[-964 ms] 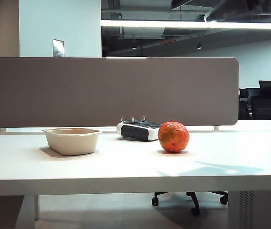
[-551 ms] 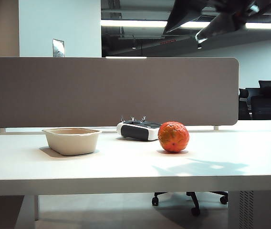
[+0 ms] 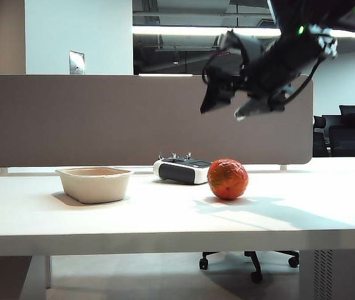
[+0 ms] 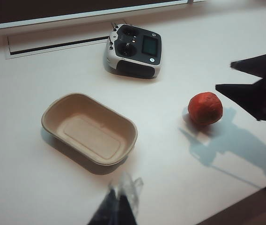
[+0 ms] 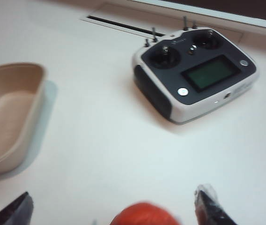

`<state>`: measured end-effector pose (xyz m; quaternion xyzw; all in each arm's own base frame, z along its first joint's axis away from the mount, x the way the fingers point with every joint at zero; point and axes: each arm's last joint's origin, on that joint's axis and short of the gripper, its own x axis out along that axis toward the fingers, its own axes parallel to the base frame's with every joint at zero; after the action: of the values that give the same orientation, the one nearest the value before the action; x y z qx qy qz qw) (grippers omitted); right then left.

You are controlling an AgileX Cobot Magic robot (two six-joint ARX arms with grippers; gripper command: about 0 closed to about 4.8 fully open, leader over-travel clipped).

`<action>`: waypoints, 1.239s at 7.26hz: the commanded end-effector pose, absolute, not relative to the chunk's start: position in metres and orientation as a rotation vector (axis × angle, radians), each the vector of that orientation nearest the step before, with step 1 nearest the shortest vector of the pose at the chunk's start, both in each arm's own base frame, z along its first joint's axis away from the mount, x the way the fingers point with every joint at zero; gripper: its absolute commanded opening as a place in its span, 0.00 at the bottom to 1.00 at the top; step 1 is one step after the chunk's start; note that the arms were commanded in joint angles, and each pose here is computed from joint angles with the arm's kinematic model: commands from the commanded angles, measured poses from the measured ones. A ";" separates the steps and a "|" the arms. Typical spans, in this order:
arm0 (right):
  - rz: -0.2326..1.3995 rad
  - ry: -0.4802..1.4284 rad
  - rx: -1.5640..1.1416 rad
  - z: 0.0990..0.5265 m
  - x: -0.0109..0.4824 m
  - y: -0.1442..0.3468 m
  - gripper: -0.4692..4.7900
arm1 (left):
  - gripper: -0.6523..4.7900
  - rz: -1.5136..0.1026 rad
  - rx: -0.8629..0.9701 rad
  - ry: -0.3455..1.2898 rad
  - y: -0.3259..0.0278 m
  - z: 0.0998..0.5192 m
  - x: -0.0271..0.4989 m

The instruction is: Pick up the orange and place it into the paper lunchbox.

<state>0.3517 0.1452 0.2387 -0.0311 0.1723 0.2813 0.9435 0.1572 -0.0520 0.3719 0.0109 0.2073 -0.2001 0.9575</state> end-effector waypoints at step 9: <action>0.521 0.590 -0.117 0.169 0.394 0.155 1.00 | 0.11 -0.408 0.030 0.402 -0.053 0.374 0.160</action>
<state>0.3924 0.1548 0.1654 -0.0537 0.2961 0.2536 0.9193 0.1605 -0.0530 0.3711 0.0116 0.2079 -0.2004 0.9573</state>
